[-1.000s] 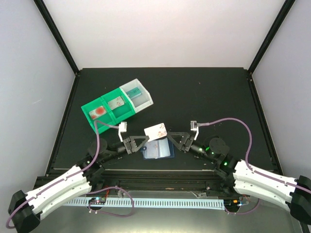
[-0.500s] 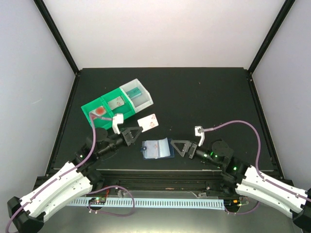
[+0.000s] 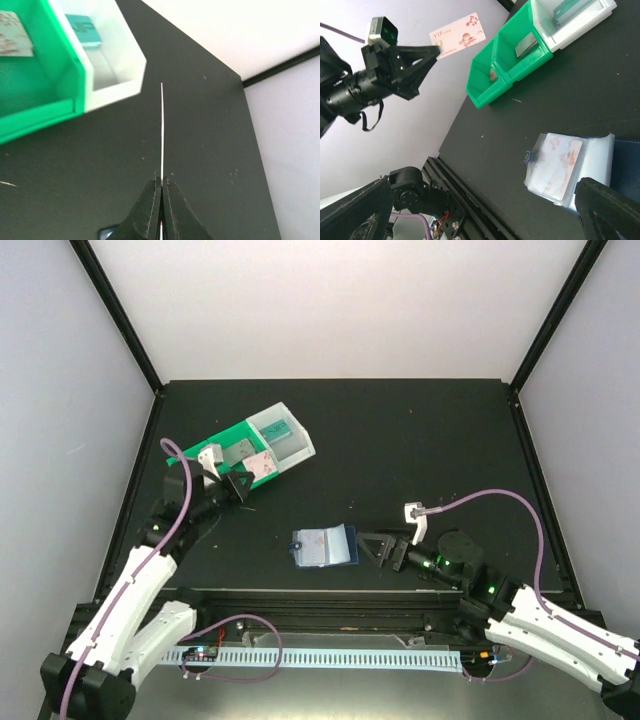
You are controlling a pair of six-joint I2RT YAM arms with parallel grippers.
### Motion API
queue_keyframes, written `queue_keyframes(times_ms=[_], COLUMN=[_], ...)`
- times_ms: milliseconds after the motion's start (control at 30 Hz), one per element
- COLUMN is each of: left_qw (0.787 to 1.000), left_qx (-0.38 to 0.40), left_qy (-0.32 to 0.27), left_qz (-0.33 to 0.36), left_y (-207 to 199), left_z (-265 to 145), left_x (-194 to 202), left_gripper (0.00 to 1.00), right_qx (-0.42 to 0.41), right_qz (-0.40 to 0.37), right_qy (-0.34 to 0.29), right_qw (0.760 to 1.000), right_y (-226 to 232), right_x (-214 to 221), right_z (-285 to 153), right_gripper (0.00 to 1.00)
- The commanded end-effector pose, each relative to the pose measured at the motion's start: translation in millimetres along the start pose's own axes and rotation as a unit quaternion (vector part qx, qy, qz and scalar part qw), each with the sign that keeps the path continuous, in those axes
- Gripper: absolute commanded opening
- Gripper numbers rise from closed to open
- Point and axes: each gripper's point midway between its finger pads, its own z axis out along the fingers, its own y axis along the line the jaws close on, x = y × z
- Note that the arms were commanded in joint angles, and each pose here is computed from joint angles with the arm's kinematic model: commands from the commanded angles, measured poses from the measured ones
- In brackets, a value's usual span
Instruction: Take the credit cards out of the card holder
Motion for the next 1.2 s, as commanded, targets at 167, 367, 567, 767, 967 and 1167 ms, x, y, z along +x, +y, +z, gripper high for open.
queue_keyframes(times_ms=[167, 367, 567, 767, 967, 1167], left_qw=[0.998, 0.993, 0.988, 0.982, 0.972, 0.970], left_qx=[-0.065, -0.115, -0.139, -0.157, -0.199, -0.207], left_qy=[0.008, 0.014, 0.020, 0.027, 0.024, 0.019], left_qz=[-0.001, -0.023, -0.067, -0.103, -0.122, -0.129], left_y=[33.6, 66.0, 93.4, 116.1, 142.7, 153.7], left_z=[10.6, 35.1, 63.8, 94.8, 112.5, 121.1], left_x=[-50.6, -78.4, -91.1, -98.4, -102.7, -106.2], left_gripper=[0.02, 0.02, 0.02, 0.02, 0.02, 0.02], right_qx=[0.008, 0.007, 0.016, 0.022, 0.025, 0.043], right_qz=[-0.017, -0.025, -0.028, -0.032, -0.050, -0.058], right_qy=[-0.002, -0.010, -0.018, -0.016, -0.039, -0.042], right_qw=[1.000, 1.000, 0.999, 0.999, 0.998, 0.997], right_y=[11.3, 14.2, 13.2, 14.3, 22.9, 17.6], right_x=[-12.4, -16.7, -21.2, -23.2, -38.1, -40.3], right_z=[1.9, -1.0, -1.7, -1.5, -5.0, -1.1], right_gripper=[1.00, 1.00, 1.00, 1.00, 1.00, 1.00])
